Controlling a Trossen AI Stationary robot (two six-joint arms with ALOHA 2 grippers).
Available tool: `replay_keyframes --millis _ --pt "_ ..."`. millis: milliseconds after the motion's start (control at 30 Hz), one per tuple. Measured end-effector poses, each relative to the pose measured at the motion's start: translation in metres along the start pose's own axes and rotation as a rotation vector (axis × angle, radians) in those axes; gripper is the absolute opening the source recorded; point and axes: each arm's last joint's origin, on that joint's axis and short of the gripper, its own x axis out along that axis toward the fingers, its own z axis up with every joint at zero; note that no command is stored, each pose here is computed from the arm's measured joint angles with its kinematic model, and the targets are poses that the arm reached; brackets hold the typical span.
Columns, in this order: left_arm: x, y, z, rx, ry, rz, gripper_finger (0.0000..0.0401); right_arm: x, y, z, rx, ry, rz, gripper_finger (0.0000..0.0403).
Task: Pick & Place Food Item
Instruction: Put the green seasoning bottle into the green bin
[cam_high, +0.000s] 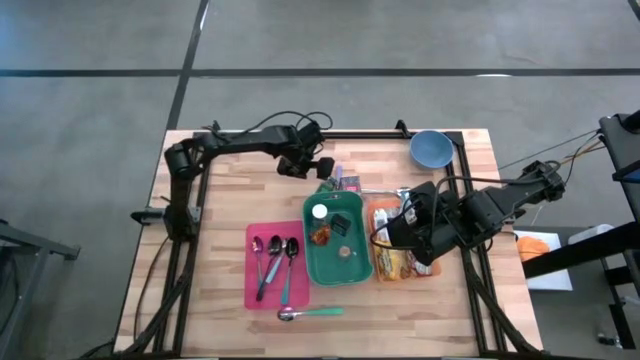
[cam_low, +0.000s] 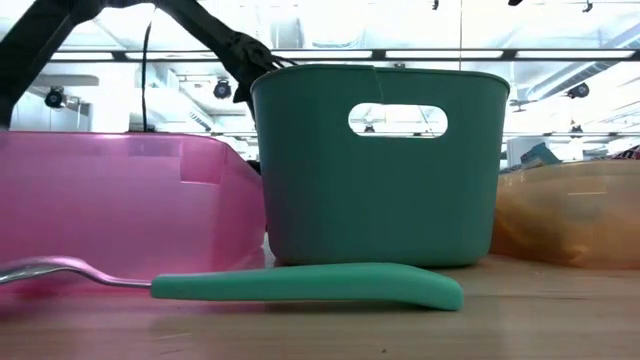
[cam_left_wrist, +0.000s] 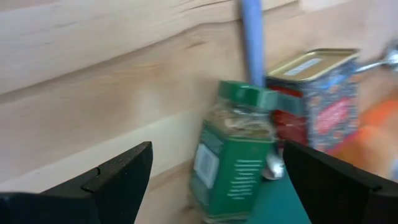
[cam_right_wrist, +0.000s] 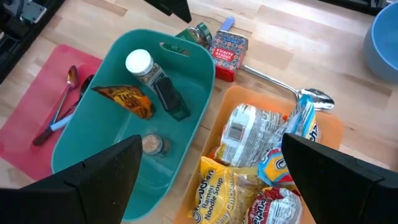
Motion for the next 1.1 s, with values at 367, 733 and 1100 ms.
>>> replay_keyframes --millis 367,733,1100 --pt "0.01 -0.009 -0.013 0.194 -0.055 0.089 0.036 0.0 0.0 0.0 -0.021 -0.002 0.0 0.0382" --pt "0.012 -0.016 -0.017 0.293 -0.091 0.094 0.036 0.0 0.0 0.0 -0.02 -0.002 0.002 0.0382" --pt "0.013 -0.011 -0.019 0.376 -0.087 0.15 0.036 0.0 0.002 0.0 -0.011 -0.001 0.015 0.0382"
